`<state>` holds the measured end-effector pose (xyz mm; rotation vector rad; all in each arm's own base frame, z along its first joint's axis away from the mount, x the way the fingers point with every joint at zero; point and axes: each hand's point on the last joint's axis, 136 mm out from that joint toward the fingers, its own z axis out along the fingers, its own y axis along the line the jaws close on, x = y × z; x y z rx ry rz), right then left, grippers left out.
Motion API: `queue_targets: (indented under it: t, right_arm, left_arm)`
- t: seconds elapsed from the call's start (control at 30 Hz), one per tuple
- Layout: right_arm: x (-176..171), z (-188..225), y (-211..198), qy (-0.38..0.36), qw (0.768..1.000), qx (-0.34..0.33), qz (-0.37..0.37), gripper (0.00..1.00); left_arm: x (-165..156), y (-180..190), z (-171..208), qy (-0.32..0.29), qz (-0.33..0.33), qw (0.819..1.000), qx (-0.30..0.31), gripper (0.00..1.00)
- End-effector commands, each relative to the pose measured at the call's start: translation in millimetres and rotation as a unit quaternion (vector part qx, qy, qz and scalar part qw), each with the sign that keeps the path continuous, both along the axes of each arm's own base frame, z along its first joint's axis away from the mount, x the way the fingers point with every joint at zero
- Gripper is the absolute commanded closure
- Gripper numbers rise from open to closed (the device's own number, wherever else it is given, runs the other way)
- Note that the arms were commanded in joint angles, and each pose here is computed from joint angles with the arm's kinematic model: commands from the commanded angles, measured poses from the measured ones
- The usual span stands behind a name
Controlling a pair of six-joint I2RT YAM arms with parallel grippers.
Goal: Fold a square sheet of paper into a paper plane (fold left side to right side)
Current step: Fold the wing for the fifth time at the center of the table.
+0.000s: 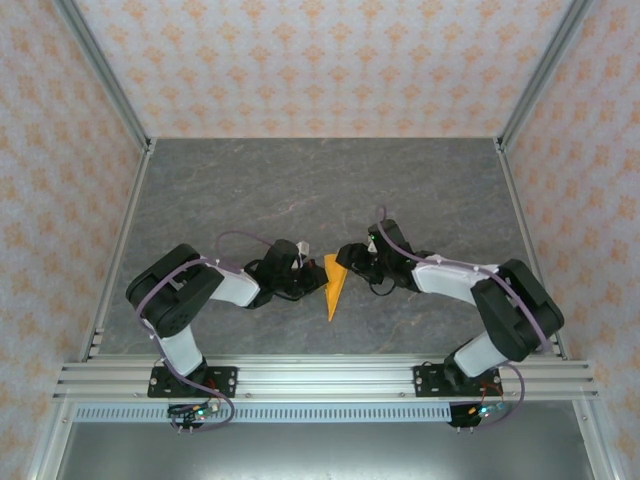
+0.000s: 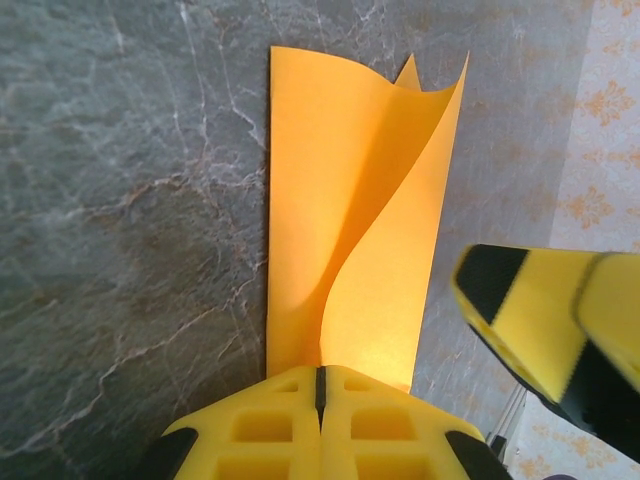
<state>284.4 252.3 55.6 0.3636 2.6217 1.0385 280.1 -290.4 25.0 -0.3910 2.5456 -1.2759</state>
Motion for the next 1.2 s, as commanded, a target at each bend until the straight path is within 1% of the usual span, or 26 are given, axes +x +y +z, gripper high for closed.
queue_targets:
  t: [0.0, 0.27, 0.63, 0.9, 0.97, 1.1, 1.17]
  right_arm:
    - [9.7, 8.3, 14.7, -0.006, 1.0, 0.031, 0.005, 0.4]
    - [9.5, 1.8, 22.1, 0.0, 0.999, 0.029, 0.014, 0.4]
    - [7.4, -9.4, 22.2, 0.014, 1.0, 0.018, 0.017, 0.41]
    - [1.6, -22.6, 17.5, 0.036, 0.999, -0.009, 0.021, 0.41]
    - [2.4, -17.3, 16.7, 0.028, 0.999, -0.006, 0.018, 0.41]
    - [9.7, 11.6, 16.3, -0.008, 1.0, 0.011, 0.012, 0.41]
    - [11.8, 21.5, 13.6, -0.019, 1.0, 0.011, 0.01, 0.45]
  left_arm:
    - [2.9, 4.2, 3.7, -0.015, 0.003, 1.0, 0.013, 1.0]
    - [2.9, 7.0, 2.0, -0.018, 0.003, 0.999, 0.026, 1.0]
    - [2.8, 9.4, -2.1, -0.02, 0.001, 0.999, 0.037, 1.0]
    - [3.3, 5.7, -4.2, -0.021, -0.007, 0.999, 0.035, 1.0]
    - [2.1, 6.4, -6.6, -0.018, -0.009, 0.999, 0.038, 1.0]
    - [0.9, 6.7, -11.2, -0.014, -0.01, 0.999, 0.041, 1.0]
    - [0.6, 7.1, -12.9, -0.012, -0.01, 0.999, 0.043, 1.0]
